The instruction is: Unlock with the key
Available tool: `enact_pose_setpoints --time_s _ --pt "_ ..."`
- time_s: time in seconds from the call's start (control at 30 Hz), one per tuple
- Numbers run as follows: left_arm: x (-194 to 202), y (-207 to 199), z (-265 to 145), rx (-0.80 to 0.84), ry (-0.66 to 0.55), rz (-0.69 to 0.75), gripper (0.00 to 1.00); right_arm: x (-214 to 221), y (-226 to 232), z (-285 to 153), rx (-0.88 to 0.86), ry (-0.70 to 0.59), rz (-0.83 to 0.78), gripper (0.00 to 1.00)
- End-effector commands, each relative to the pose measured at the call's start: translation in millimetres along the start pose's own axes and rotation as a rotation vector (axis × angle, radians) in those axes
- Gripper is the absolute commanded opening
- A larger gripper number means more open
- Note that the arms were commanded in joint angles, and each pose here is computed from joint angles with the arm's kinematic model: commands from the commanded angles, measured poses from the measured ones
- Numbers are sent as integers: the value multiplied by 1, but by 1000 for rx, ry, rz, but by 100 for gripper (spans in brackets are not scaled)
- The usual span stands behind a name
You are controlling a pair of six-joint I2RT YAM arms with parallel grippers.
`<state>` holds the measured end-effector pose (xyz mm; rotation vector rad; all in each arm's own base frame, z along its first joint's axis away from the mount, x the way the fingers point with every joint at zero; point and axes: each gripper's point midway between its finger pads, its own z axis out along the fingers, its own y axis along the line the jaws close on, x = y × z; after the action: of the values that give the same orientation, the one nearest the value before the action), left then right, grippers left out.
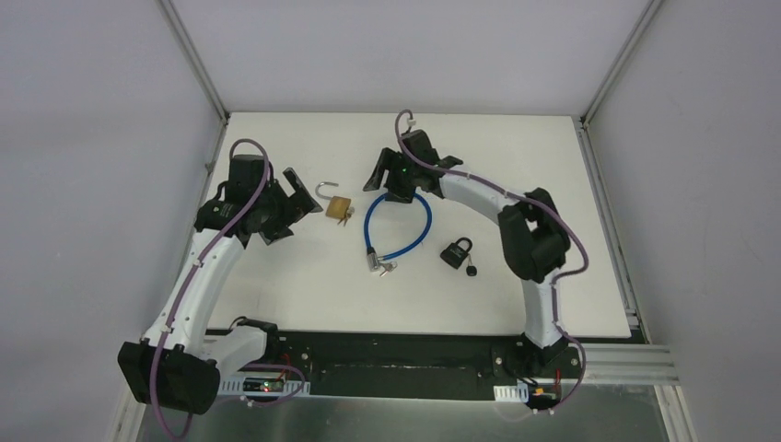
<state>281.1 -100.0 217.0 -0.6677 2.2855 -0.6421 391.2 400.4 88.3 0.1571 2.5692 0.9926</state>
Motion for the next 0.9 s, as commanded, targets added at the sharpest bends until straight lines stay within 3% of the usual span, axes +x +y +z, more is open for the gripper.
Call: enact_pose_setpoints --time_s 0.0,0.13,0.23,0.37,0.67,0.87 --pt "2 -9 1 36 44 49 96 -6 -8 -78 113 -111 -178 68" --pt "5 -7 8 31 61 52 92 35 -22 -106 99 -31 -333 57" --pt "6 -5 13 30 64 33 89 78 -30 -119 92 60 -481 55" --pt "8 -4 18 38 62 12 88 119 -45 -121 129 172 -522 52" --pt "6 -10 18 70 45 -10 93 158 -57 -100 155 344 -625 46" --pt "5 -12 14 81 34 -19 96 147 -66 -85 229 341 -685 46"
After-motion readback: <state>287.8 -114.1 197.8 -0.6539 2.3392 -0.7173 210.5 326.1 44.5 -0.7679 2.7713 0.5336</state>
